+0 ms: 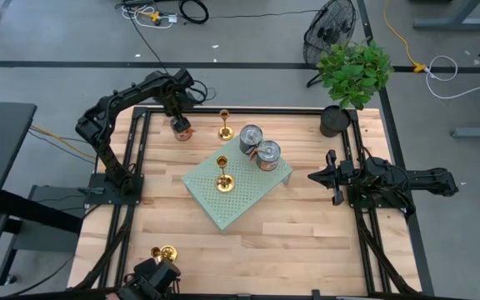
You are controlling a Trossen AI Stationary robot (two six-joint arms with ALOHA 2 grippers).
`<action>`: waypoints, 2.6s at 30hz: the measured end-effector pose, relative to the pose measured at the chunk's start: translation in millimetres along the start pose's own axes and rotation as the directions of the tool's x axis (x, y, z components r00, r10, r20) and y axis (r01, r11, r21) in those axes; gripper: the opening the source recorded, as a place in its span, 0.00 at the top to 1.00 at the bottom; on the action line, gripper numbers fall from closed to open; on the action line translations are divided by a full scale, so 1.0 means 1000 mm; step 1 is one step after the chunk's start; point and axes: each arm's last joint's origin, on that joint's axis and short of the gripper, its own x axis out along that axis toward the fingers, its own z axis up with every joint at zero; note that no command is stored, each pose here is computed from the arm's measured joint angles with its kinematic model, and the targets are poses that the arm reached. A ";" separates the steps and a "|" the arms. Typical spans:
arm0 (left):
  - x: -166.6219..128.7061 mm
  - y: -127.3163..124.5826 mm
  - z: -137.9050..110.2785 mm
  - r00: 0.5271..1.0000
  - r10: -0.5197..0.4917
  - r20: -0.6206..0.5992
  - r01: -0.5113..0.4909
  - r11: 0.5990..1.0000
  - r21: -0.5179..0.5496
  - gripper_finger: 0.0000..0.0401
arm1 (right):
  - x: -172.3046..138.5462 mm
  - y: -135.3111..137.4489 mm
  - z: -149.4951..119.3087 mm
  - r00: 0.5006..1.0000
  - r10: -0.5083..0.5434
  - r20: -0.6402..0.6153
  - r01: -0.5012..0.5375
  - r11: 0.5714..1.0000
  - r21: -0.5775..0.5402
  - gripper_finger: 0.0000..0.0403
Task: Pick & Place candle stick holders
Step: Put the silver scented candle on the shelf
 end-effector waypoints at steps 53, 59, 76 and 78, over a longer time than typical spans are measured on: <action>0.032 -0.007 0.011 0.994 -0.014 -0.112 0.020 0.998 0.052 0.01 | 0.000 0.000 0.000 1.000 0.001 0.000 -0.001 1.000 0.000 0.99; 0.032 -0.009 0.013 0.995 -0.005 -0.099 0.010 0.998 0.059 0.01 | 0.000 0.000 0.000 1.000 0.000 0.000 0.000 1.000 0.000 0.99; 0.032 -0.009 0.013 0.995 -0.005 -0.101 0.009 0.999 0.041 0.01 | 0.000 0.000 0.000 1.000 0.000 0.000 0.000 1.000 0.000 0.99; 0.032 -0.009 0.013 0.995 -0.005 -0.101 0.009 0.999 0.042 0.01 | 0.000 0.000 0.000 1.000 0.000 0.000 0.000 1.000 0.000 0.99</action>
